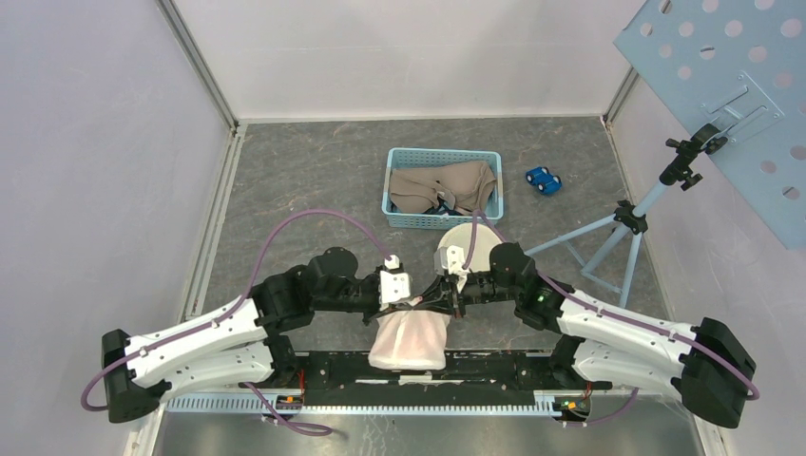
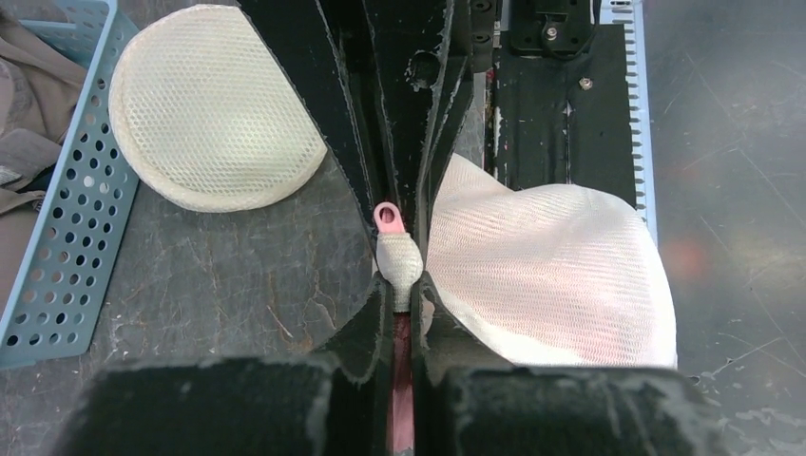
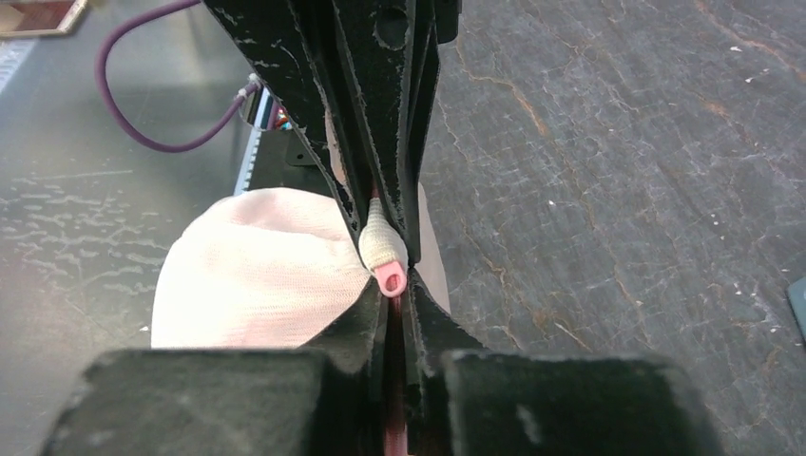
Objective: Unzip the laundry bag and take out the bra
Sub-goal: Unzip the laundry bag at the center of the board.
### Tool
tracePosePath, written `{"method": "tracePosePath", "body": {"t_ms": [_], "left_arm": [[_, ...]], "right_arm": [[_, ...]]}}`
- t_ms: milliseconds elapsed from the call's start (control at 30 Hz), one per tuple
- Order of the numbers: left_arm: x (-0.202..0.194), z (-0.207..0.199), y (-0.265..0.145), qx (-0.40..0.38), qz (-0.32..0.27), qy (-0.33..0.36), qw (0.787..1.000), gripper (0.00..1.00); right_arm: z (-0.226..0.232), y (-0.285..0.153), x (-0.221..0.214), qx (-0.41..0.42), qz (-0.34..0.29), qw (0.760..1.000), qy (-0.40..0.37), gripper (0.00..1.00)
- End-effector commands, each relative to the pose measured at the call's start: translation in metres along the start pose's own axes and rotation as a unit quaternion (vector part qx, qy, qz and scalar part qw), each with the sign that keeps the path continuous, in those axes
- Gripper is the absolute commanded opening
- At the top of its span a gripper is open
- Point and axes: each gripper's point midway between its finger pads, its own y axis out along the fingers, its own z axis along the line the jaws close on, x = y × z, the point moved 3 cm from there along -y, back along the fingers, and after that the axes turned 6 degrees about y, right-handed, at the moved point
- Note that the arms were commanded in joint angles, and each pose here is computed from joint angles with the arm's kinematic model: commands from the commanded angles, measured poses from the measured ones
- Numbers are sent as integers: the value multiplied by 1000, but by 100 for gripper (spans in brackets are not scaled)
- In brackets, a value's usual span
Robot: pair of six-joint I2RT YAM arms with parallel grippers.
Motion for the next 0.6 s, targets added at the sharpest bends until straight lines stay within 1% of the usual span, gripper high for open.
{"method": "tracePosePath", "body": {"t_ms": [0,33,67,100,133,167,233,300,433,500,567], "left_arm": [[23,9,-8,28,-43,13,999,2],[23,9,-10,31,-45,13,998,2],[23,9,-11,33,-46,14,998,2],[22,9,-11,33,-44,15,998,2],[21,9,-12,35,-41,16,998,2],[19,10,-12,35,-35,19,999,2],[15,11,-11,39,-22,19,999,2],[13,12,-11,41,-19,22,999,2],[13,18,-12,62,-14,24,998,2],[12,21,-11,70,-11,24,997,2],[13,24,-11,78,-12,23,997,2]], "right_arm": [[7,-3,20,12,-36,999,-26,22],[7,-5,18,8,-33,999,-24,35],[5,-6,18,4,-32,999,-35,42],[4,-9,18,0,-34,999,-35,52],[3,-11,19,-4,-37,999,-32,65],[2,-13,22,-8,-42,999,-32,69],[3,-17,27,-10,-52,999,-8,73],[4,-19,33,-13,-63,998,14,73],[-6,-32,47,-70,-99,991,64,69],[-12,-40,57,-99,-124,983,97,69],[-15,-43,62,-107,-139,975,137,68]]}}
